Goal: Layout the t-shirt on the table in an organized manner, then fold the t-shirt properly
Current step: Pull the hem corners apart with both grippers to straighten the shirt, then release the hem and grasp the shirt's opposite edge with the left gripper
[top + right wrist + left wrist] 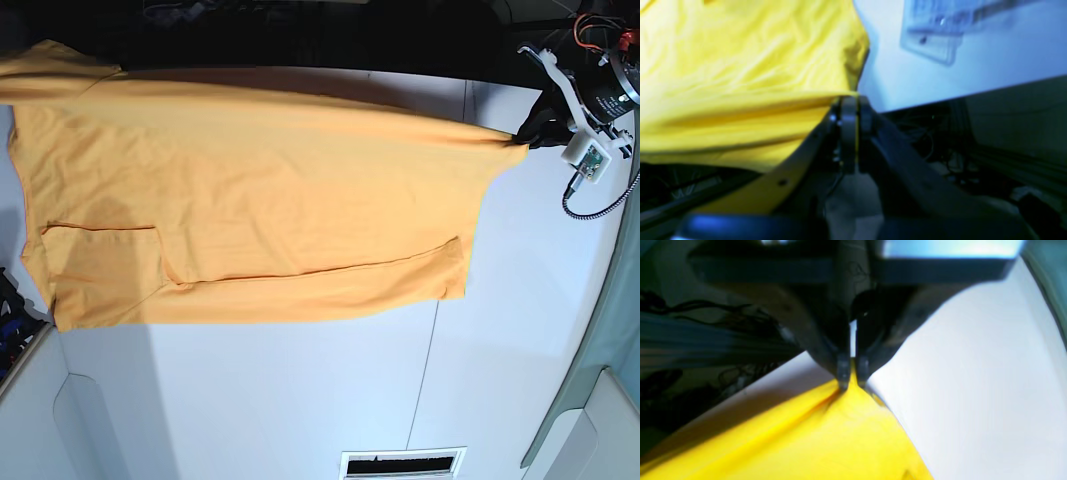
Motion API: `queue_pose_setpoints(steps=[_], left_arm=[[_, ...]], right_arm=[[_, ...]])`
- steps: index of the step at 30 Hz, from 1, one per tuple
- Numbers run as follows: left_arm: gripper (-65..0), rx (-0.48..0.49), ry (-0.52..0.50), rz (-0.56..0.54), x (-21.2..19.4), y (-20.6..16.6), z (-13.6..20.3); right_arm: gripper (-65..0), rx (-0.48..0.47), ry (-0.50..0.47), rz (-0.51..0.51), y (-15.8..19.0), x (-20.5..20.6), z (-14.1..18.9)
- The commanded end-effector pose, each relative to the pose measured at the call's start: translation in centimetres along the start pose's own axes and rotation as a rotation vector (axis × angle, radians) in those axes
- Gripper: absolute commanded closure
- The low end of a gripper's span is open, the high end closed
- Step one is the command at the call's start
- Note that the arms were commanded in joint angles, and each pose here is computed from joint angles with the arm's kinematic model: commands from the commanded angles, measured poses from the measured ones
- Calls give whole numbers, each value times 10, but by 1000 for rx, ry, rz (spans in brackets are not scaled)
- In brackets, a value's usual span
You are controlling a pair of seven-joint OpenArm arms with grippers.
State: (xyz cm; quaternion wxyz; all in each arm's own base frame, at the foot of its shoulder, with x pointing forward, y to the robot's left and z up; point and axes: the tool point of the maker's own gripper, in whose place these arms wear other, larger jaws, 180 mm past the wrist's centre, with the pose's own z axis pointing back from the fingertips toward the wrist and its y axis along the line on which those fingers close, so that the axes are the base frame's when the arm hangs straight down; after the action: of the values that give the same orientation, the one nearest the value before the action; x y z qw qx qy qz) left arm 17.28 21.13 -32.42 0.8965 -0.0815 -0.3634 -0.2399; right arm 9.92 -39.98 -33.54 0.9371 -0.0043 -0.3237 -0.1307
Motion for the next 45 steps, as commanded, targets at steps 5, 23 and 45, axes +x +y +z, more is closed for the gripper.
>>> queue_pose_setpoints(steps=[5,23,45], left_arm=[[0,24,-37,-16,12,7,3],[0,-13,21,29,0,33,-82],[-266,-40,112,62,-32,30,-101]], right_arm=[[0,35,-88,-9,5,27,4],[0,156,-104,68,69,85,-112],[-145,123,74,101,67,20,-138]])
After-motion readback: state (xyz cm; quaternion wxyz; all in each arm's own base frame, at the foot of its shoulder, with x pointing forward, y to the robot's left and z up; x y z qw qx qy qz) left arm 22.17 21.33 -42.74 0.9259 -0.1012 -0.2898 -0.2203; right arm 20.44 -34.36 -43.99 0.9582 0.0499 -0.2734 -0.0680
